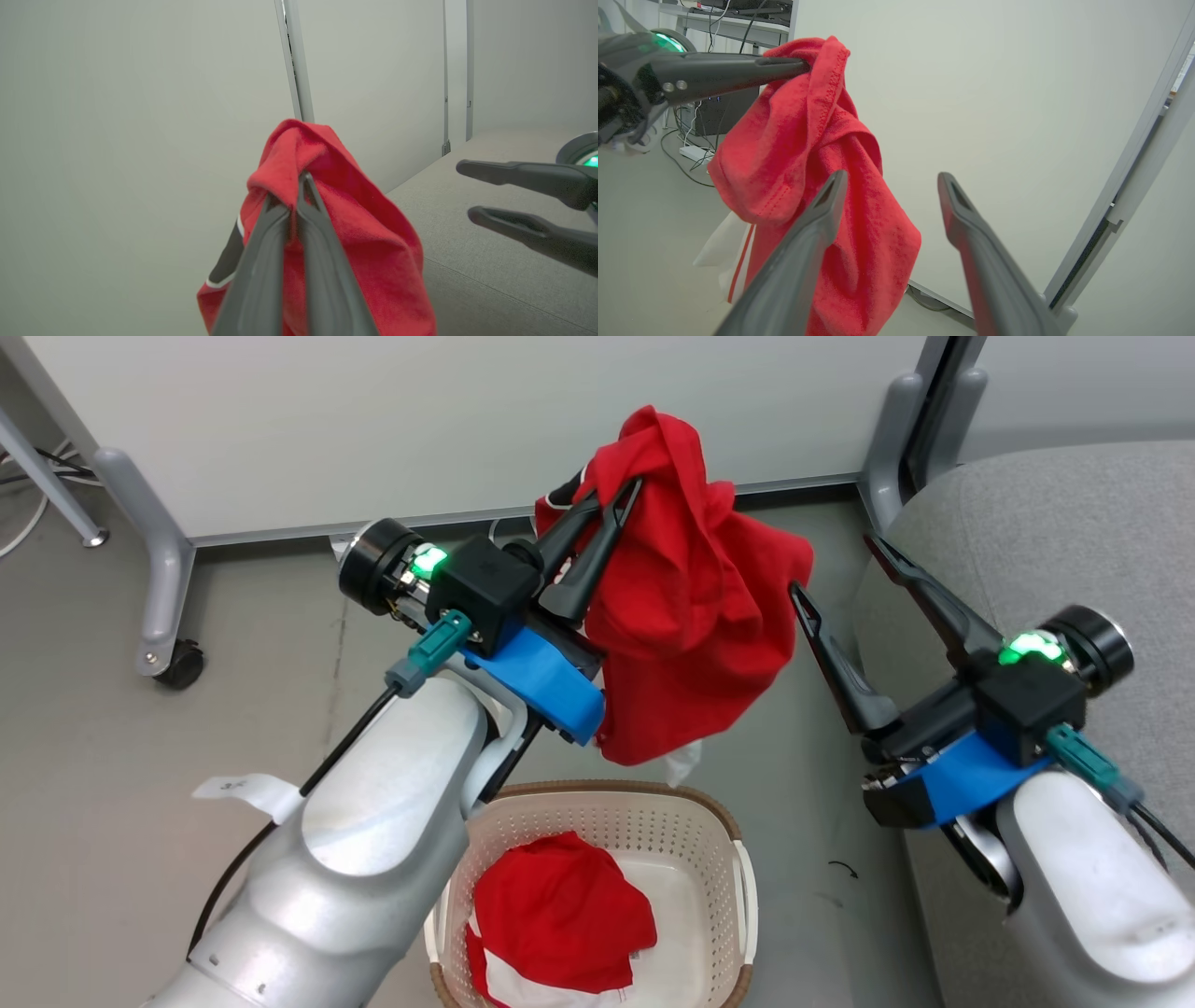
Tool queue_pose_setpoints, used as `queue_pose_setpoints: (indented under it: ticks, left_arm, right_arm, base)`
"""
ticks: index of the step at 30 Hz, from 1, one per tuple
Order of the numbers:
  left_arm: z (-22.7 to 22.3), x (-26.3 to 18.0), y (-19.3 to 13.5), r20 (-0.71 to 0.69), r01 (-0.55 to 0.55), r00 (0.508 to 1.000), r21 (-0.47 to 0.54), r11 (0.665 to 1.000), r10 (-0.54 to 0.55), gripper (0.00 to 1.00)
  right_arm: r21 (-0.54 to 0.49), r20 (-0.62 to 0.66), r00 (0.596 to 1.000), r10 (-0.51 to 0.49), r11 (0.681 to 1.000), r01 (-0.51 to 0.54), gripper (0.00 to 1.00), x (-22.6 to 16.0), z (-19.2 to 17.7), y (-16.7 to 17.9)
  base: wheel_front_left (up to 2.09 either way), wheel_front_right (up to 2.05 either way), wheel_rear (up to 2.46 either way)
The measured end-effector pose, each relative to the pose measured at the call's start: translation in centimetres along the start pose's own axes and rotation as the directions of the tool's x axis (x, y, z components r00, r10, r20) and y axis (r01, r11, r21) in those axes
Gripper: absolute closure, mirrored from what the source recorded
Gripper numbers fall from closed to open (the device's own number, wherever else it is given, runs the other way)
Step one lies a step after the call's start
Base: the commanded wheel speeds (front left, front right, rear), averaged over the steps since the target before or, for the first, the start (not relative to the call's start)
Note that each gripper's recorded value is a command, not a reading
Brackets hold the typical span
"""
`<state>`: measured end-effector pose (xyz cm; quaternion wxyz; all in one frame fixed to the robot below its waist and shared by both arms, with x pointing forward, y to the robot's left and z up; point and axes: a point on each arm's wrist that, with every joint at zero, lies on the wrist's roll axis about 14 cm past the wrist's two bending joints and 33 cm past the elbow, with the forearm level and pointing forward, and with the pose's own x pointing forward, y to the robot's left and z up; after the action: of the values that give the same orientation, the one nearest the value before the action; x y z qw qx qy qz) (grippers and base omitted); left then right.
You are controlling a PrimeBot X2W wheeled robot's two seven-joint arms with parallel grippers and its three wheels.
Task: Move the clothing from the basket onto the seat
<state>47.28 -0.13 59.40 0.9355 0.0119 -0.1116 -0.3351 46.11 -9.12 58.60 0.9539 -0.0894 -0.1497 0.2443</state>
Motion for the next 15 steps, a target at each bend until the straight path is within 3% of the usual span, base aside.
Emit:
queue_pose_setpoints:
  ticks: [10, 15]
  left_arm:
    - [0.3, -0.2, -1.7, 0.003, 0.035, 0.999, 0.004, 0.999, -0.035, 1.00]
    - [0.5, -0.3, -2.7, 0.007, 0.060, 0.998, 0.008, 0.998, -0.061, 1.00]
  right_arm:
    - [-0.085, -0.091, 0.983, 0.159, 0.982, -0.167, 0.00, 2.1, -2.0, 2.2]
    - [-0.062, -0.139, 0.971, 0.196, 0.976, -0.207, 0.00, 2.5, -3.4, 3.0]
  base:
    - [0.00, 0.00, 0.00]
    - [0.00, 0.00, 0.00]
